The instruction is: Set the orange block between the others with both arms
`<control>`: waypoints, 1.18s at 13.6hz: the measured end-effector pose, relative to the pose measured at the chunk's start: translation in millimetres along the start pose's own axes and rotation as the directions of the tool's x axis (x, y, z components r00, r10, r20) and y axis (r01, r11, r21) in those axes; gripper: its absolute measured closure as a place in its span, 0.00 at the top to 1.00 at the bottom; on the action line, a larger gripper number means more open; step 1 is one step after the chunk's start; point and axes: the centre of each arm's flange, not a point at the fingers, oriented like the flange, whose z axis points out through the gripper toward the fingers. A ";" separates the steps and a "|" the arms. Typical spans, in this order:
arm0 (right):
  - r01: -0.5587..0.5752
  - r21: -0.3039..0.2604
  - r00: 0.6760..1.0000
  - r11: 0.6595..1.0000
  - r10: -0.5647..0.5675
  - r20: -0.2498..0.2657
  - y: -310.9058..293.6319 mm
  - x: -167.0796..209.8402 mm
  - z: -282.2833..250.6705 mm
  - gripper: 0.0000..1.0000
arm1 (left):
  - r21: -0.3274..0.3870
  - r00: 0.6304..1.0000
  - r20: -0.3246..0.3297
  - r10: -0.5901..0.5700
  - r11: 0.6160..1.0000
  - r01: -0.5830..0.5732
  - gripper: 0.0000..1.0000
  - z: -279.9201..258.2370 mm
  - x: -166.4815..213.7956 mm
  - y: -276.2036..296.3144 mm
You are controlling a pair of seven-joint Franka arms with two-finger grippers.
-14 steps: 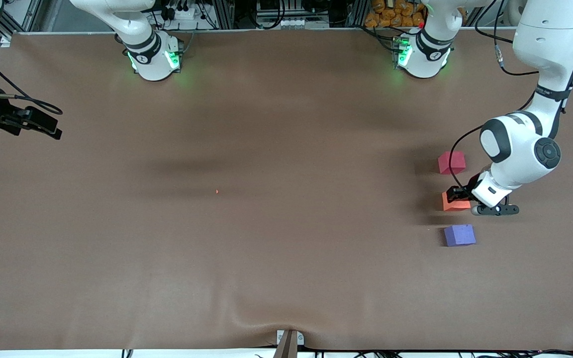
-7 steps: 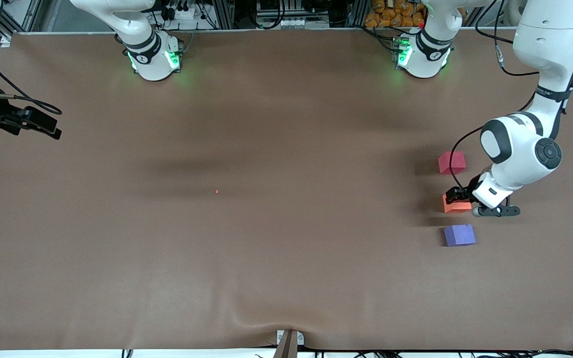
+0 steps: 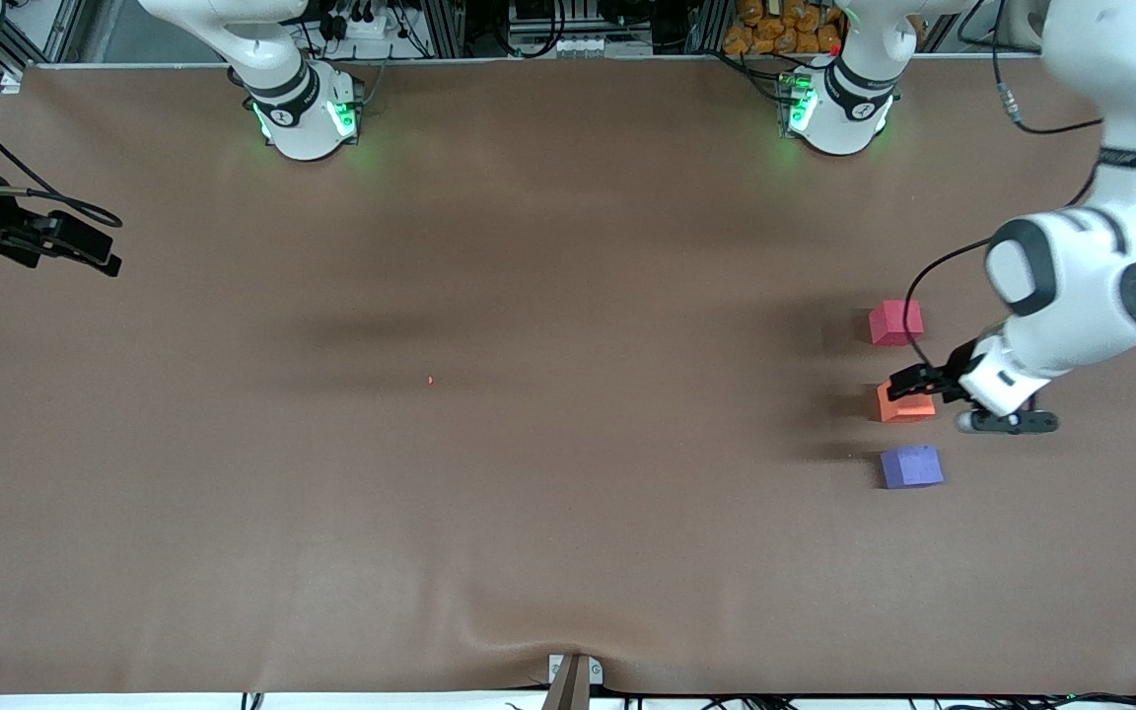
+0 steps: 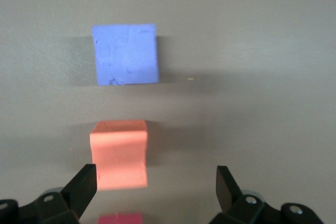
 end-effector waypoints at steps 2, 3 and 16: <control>0.000 0.000 1.000 1.000 0.000 0.000 0.1 0.0 0.0 1.00 | -0.027 1.000 0.014 -0.001 1.000 0.001 1.00 -66.5 -1.6 17.8; 0.000 0.000 1.000 1.000 0.000 0.000 0.1 0.0 0.0 1.00 | -0.034 1.000 0.021 0.000 0.999 0.001 1.00 -95.9 -4.1 25.0; -0.001 0.000 1.000 1.000 0.001 0.001 0.5 -0.1 0.1 1.00 | 0.096 1.000 0.011 -0.017 0.995 0.015 1.00 -287.0 -26.9 102.6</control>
